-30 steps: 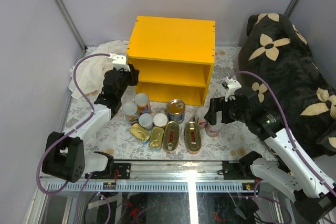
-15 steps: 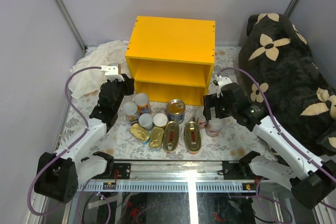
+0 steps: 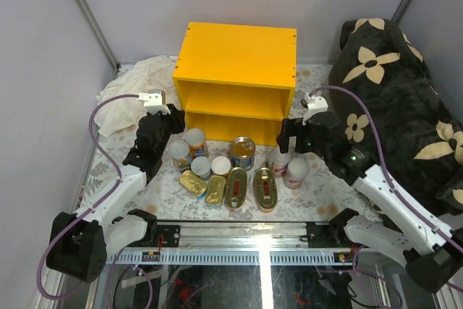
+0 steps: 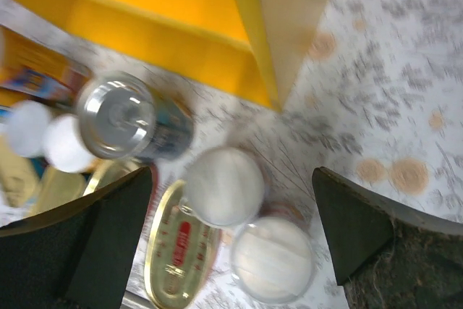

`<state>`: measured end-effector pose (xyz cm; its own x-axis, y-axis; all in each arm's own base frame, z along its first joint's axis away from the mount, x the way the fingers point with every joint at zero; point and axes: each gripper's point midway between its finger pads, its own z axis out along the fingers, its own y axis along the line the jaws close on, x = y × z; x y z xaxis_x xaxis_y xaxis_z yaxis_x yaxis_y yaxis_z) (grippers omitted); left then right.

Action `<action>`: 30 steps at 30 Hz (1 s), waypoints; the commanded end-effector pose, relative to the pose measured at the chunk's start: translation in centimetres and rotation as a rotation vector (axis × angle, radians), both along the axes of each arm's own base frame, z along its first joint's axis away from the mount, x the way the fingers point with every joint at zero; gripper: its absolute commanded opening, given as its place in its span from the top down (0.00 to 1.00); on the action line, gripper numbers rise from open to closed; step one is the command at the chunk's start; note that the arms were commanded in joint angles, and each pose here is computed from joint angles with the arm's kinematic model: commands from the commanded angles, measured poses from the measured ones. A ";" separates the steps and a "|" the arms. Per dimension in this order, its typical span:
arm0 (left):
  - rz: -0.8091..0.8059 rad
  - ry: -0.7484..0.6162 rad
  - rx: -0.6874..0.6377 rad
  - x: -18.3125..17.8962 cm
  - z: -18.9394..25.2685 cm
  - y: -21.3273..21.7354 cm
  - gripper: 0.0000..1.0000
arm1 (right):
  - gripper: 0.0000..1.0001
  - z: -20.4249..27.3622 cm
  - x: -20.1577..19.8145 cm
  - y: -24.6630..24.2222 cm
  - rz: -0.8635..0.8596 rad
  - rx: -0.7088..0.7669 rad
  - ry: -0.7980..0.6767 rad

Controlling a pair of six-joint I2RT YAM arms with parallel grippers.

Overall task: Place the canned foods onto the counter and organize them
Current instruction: Move the counter to the center of the board, then pick up the canned food from the center of the board.

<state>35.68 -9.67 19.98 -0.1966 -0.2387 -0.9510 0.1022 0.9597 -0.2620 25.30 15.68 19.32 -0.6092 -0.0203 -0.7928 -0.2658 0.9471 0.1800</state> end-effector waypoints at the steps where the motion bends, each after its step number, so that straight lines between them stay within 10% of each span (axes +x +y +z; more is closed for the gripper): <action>1: 0.002 -0.024 -0.011 0.2 0.9 -0.2 0.67 | 0.01 11.8 0.3 3.5 0.138 0.278 -0.306; 15: 0.016 -0.050 -0.012 -0.5 1.8 0.1 0.65 | 0.01 9.0 -4.1 11.7 0.293 -0.086 -0.399; 30: 0.000 -0.043 -0.018 -0.8 1.4 -0.1 0.58 | 0.01 -1.1 -2.0 4.6 0.090 -0.155 -0.139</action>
<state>35.11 -9.67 20.87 -0.1780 -0.2429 -0.9536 0.1059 0.9587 -0.2640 22.30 21.58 22.17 -0.3583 -0.2165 -0.9081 -0.4299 0.9017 -0.0453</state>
